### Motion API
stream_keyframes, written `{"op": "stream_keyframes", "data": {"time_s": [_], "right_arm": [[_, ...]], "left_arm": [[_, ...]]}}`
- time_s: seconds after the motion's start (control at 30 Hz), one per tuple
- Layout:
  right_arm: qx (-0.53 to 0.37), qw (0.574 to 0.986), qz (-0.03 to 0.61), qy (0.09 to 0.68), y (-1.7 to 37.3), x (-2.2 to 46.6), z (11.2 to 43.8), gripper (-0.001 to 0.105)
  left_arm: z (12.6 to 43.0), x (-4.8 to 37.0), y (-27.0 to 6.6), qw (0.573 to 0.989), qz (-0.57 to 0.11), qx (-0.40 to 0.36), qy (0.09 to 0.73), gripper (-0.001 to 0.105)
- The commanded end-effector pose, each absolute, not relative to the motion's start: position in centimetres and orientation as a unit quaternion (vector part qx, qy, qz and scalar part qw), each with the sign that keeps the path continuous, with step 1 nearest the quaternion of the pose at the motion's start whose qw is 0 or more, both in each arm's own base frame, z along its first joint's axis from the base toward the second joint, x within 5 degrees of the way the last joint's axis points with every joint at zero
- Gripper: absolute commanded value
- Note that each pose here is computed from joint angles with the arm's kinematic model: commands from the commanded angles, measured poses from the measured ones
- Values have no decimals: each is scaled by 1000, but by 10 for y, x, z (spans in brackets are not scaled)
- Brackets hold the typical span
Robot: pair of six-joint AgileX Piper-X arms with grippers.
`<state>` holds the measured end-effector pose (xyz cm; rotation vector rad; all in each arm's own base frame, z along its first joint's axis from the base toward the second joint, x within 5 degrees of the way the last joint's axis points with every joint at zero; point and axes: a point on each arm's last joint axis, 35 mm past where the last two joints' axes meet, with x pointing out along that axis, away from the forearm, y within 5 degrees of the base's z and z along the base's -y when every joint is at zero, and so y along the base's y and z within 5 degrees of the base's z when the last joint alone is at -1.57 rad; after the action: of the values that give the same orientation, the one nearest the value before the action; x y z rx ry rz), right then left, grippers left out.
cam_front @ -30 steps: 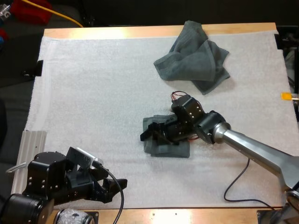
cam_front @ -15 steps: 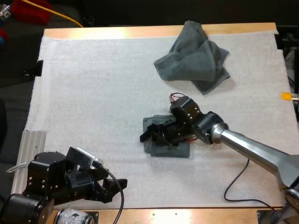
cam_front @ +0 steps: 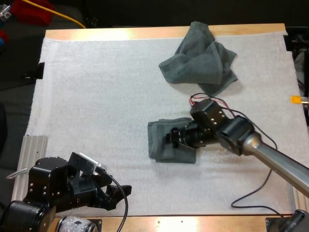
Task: Pick towel from pile, fold and stack
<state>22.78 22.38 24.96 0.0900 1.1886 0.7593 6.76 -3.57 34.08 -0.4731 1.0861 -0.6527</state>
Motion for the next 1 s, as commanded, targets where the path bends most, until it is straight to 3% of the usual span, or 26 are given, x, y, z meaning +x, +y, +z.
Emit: {"op": "stream_keyframes", "data": {"time_s": [0.0, 0.53, 0.97], "right_arm": [[28, 762, 353, 541, 220, 224, 257, 71], [11, 794, 369, 482, 175, 177, 327, 71], [-9, 788, 373, 489, 155, 156, 339, 71]], "left_arm": [[344, 66, -36, 781, -308, -218, 498, 70], [344, 67, -36, 789, -313, -207, 487, 70], [349, 79, -36, 821, -296, -188, 450, 72]]}}
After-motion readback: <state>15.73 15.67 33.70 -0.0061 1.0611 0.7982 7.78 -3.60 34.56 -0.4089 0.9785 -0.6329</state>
